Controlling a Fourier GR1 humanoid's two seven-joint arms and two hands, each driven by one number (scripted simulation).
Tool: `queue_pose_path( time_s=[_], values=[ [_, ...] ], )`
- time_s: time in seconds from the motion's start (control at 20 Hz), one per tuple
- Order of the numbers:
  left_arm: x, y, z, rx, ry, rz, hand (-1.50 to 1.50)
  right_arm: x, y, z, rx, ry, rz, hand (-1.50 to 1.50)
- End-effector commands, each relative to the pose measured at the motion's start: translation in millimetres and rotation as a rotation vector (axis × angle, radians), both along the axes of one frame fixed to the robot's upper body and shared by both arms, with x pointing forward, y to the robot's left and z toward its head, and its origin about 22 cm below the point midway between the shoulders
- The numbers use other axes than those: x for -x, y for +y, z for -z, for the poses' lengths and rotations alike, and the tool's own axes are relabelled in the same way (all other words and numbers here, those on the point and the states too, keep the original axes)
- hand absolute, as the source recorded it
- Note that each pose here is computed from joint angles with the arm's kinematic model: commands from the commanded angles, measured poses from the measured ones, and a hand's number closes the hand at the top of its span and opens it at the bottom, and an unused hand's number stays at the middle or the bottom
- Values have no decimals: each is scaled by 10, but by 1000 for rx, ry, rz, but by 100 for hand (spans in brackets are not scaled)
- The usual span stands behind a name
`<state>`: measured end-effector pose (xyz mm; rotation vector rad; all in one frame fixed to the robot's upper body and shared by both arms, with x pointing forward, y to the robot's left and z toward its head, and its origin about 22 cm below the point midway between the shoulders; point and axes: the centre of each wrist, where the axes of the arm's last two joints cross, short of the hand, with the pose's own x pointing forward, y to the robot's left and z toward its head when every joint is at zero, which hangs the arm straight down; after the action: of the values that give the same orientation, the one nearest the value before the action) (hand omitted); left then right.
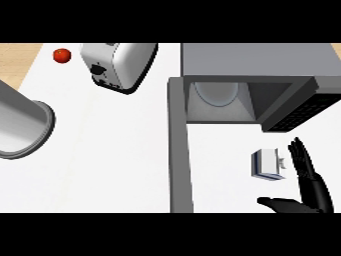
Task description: Pick up the milk, place it into the microwave and close the microwave
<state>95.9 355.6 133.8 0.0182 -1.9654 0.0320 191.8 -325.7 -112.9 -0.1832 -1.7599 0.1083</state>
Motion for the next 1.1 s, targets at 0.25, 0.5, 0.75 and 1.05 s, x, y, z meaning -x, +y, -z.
queue_pose_path(
  time_s=[0.25, 0.5, 0.75, 1.05],
  values=[
    [97, 45, -66, -22, 21, 15, -150, -190, -156, 294, 28, -6, 26, -150],
    [-19, -211, -66, 6, -3, 11, -150, -311, 60, 387, 59, -7, -6, -150],
    [42, 166, 123, -2, 9, 3, -150, -408, -64, 391, -2, -36, -32, 150],
    [35, 132, -75, -10, 9, 8, -150, -416, 139, 427, 86, -169, -68, 150]
  ],
)
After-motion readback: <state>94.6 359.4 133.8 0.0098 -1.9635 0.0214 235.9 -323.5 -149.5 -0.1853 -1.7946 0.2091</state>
